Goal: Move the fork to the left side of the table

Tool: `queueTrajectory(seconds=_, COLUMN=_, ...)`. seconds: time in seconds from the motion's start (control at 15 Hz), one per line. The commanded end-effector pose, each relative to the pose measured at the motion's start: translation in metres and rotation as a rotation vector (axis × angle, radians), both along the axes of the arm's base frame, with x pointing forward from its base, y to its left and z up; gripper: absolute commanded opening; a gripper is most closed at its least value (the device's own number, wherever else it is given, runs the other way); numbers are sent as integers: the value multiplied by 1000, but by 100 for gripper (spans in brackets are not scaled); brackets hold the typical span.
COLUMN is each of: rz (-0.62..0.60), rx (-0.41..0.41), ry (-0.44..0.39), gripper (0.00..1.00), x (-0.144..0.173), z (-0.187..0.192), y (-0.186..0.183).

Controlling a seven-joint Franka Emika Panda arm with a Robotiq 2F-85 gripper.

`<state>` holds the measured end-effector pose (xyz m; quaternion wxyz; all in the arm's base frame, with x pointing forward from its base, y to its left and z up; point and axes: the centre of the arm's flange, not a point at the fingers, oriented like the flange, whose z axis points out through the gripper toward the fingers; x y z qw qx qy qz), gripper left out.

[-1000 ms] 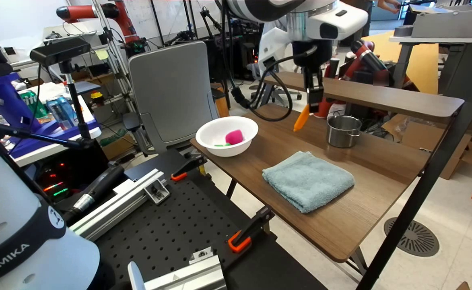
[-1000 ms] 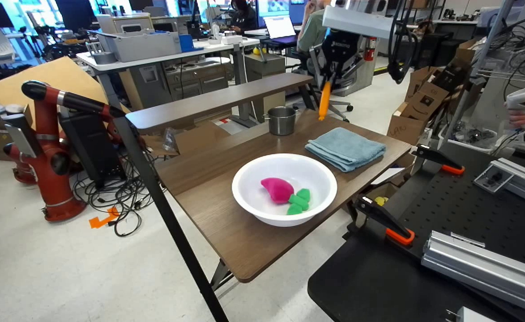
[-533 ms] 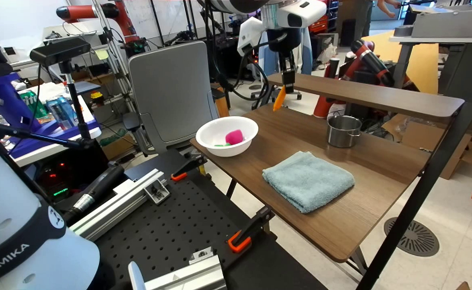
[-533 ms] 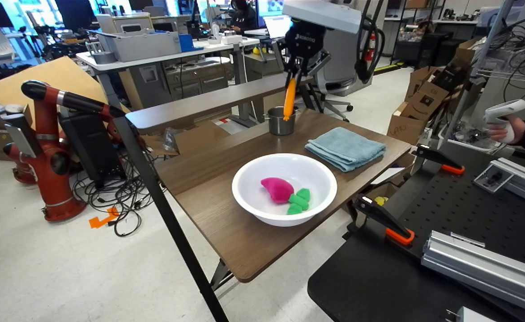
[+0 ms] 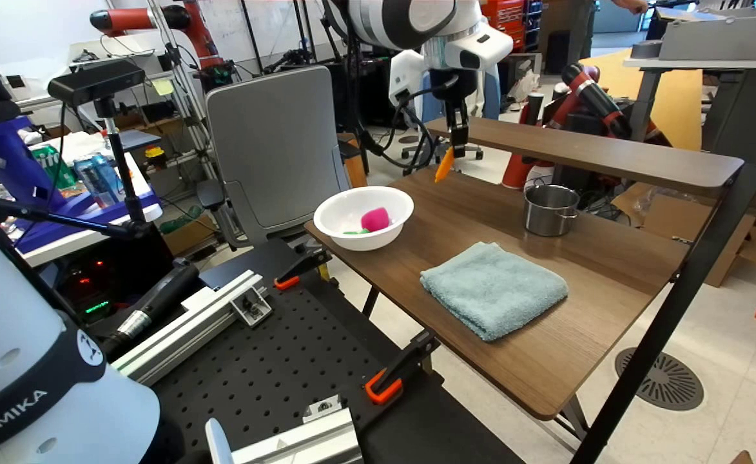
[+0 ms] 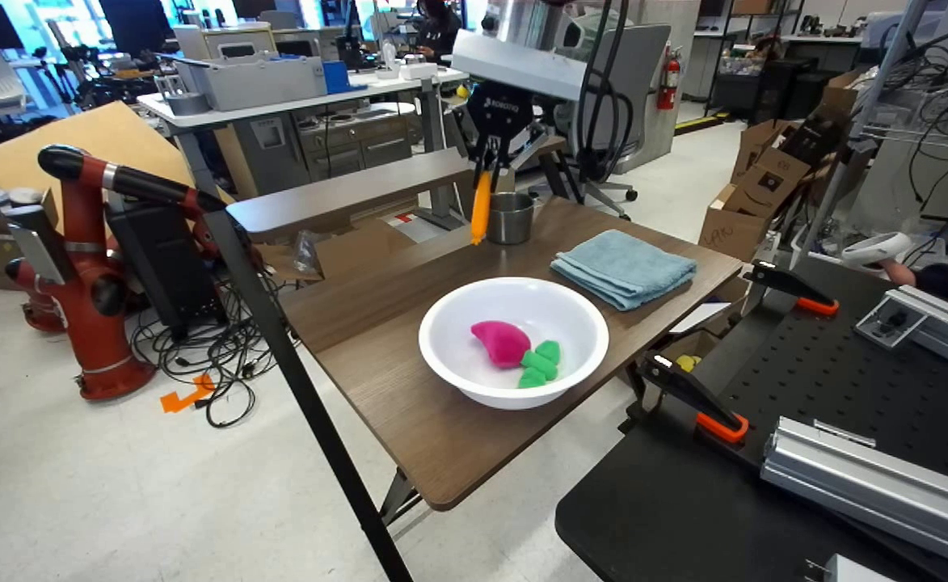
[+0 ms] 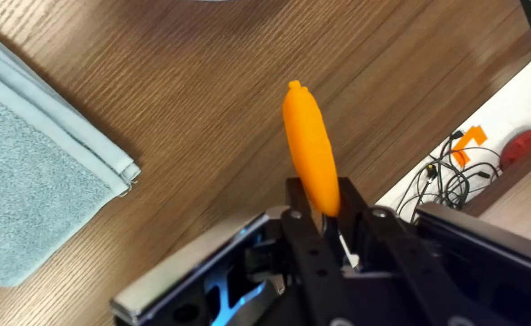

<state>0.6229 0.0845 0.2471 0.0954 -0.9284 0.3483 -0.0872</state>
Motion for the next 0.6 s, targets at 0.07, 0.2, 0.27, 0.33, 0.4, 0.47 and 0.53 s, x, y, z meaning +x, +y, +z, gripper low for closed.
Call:
queueTrajectory(seconds=0.07, rz=-29, rx=19, ry=52, gripper=5, x=36, z=-35, y=15)
queueTrajectory(seconds=0.2, rz=-38, rx=23, ry=64, gripper=5, x=45, z=-50, y=19)
queueTrajectory(seconds=0.27, rz=-42, rx=24, ry=70, gripper=5, x=48, z=-57, y=20)
queueTrajectory(seconds=0.33, rz=-45, rx=24, ry=76, gripper=5, x=51, z=-64, y=22)
queueTrajectory(seconds=0.4, rz=-48, rx=20, ry=84, gripper=5, x=54, z=-70, y=22)
queueTrajectory(seconds=0.47, rz=-51, rx=17, ry=97, gripper=5, x=57, z=-78, y=21)
queueTrajectory(seconds=0.53, rz=-56, rx=10, ry=106, gripper=5, x=59, z=-85, y=21)
